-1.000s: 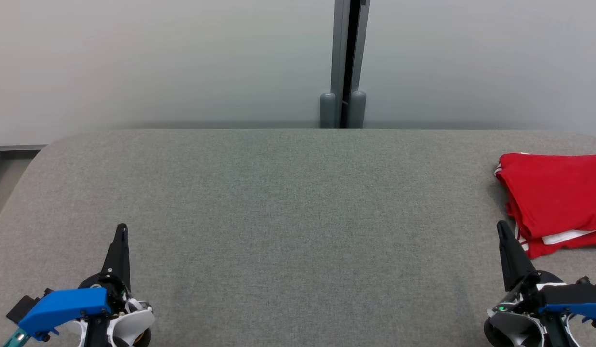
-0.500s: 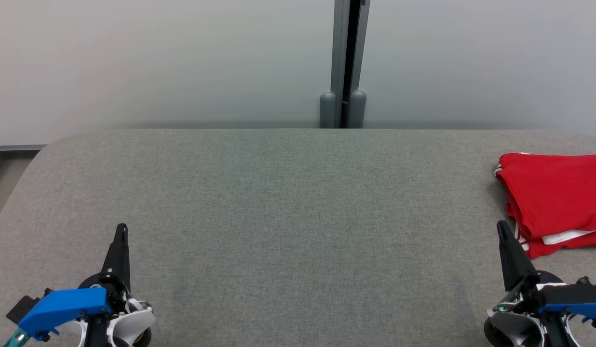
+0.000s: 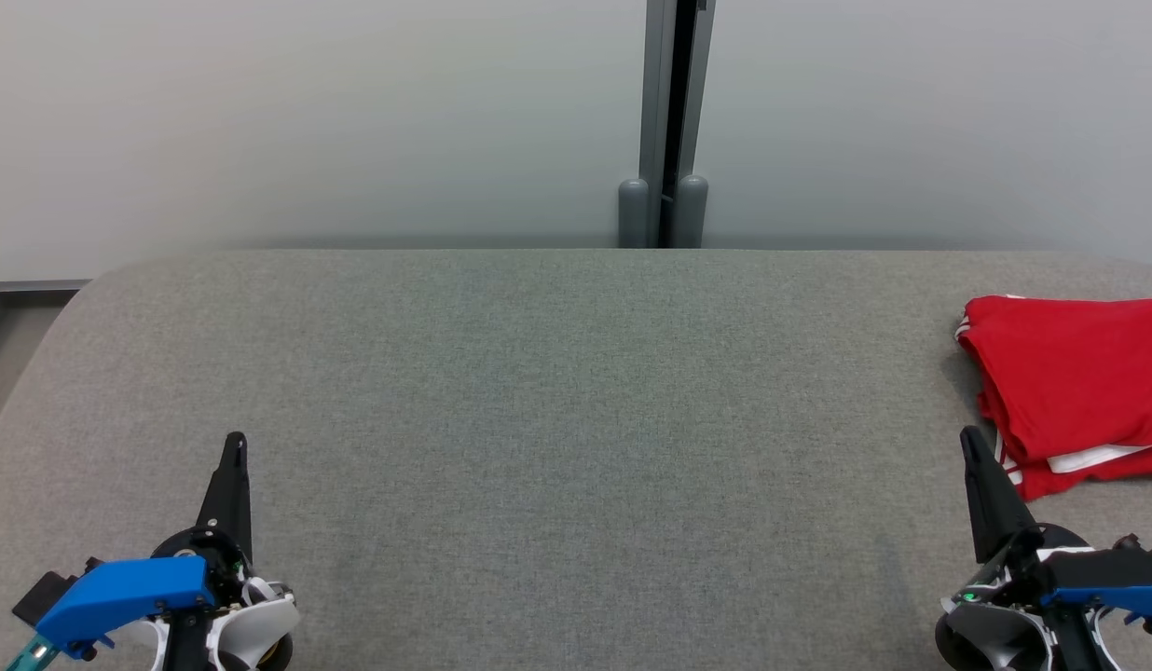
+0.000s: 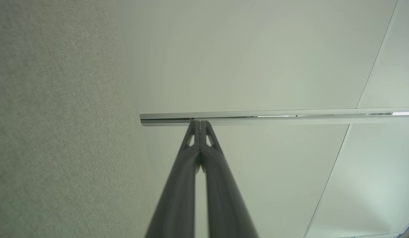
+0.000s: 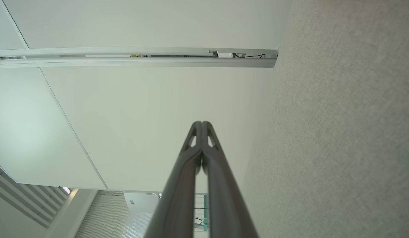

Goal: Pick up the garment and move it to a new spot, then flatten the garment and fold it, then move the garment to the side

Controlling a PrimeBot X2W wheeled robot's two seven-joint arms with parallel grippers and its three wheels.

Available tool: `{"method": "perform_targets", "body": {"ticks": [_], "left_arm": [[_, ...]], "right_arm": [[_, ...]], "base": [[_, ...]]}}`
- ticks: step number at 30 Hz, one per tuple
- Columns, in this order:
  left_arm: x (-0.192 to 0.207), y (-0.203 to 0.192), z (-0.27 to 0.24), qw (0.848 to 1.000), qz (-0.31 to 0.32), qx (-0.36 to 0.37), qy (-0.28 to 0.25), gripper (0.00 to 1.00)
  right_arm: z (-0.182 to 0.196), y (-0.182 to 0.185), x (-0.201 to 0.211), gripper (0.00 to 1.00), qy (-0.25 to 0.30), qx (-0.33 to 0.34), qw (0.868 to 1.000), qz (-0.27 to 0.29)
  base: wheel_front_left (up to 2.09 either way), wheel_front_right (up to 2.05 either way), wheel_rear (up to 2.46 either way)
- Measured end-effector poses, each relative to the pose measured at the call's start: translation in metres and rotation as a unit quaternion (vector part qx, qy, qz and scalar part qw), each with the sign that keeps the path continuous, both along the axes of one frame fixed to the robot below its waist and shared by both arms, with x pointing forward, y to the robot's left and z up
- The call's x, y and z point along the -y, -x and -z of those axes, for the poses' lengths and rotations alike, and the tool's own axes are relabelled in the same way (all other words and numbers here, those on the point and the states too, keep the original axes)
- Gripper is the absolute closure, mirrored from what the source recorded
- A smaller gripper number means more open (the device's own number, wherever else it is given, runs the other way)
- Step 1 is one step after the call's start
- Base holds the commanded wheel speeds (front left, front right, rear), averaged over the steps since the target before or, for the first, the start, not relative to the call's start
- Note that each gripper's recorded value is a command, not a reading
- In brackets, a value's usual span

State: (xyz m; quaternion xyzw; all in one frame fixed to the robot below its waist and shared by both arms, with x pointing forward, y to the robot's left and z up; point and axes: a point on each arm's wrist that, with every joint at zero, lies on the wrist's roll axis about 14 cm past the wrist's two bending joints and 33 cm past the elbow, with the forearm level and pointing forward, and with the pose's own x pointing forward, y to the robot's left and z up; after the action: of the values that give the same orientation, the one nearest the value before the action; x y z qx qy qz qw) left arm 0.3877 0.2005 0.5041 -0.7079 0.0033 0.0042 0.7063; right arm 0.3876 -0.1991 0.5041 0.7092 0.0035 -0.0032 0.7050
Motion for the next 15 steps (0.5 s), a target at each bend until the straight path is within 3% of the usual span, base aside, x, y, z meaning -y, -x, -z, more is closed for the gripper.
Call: {"method": "perform_targets", "body": {"ticks": [15], "left_arm": [[0.0, 0.0, 0.0, 1.0, 0.0, 0.0, 0.0, 1.0]], "right_arm": [[0.0, 0.0, 0.0, 1.0, 0.0, 0.0, 1.0, 0.0]], "base": [[0.0, 0.0, 0.0]]}}
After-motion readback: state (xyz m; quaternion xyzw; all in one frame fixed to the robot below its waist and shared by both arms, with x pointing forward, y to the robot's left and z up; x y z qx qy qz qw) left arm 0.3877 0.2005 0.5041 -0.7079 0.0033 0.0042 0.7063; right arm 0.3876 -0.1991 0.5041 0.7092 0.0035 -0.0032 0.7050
